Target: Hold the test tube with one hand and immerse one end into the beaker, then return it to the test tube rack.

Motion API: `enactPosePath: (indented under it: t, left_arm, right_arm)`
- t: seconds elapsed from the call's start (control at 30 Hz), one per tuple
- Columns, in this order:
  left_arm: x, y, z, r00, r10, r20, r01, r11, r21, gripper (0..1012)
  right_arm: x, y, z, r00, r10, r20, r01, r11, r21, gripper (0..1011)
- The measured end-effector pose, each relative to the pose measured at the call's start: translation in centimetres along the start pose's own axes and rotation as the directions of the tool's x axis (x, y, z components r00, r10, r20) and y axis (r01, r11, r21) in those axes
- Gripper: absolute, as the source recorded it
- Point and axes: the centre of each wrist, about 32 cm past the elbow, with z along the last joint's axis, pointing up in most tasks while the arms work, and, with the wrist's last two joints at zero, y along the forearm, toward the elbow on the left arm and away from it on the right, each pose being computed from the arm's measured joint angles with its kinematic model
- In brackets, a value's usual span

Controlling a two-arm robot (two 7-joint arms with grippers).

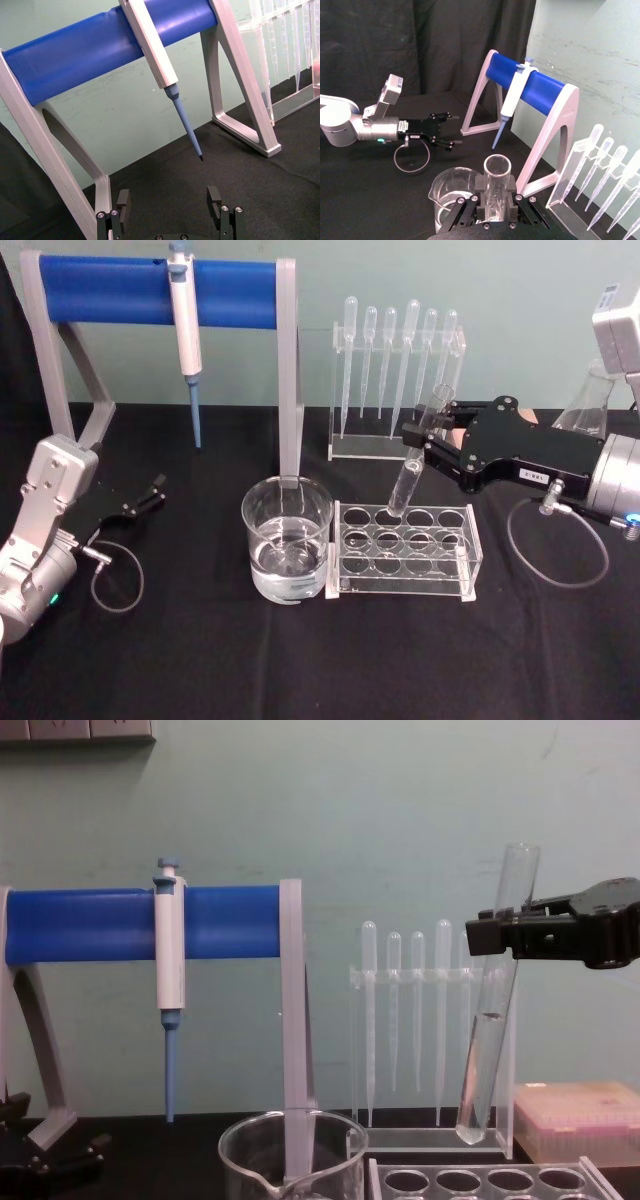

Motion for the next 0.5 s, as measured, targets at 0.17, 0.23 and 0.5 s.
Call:
enactPosePath:
  t: [0.17,0.23,0.5]
  left_arm:
    - [0.0,0.0,0.0,1.0,0.0,0.0,0.0,1.0,0.0,1000]
    - [0.0,0.0,0.0,1.0,0.0,0.0,0.0,1.0,0.0,1000]
    - [0.0,0.0,0.0,1.0,0.0,0.0,0.0,1.0,0.0,1000]
  right_arm:
    - [0.0,0.0,0.0,1.0,0.0,0.0,0.0,1.0,0.0,236]
    - [0.0,0.0,0.0,1.0,0.0,0.0,0.0,1.0,0.0,236]
    - [0.5,0.4,2.3,1.0,0.025,0.013,-0.026,0.999,0.047,236]
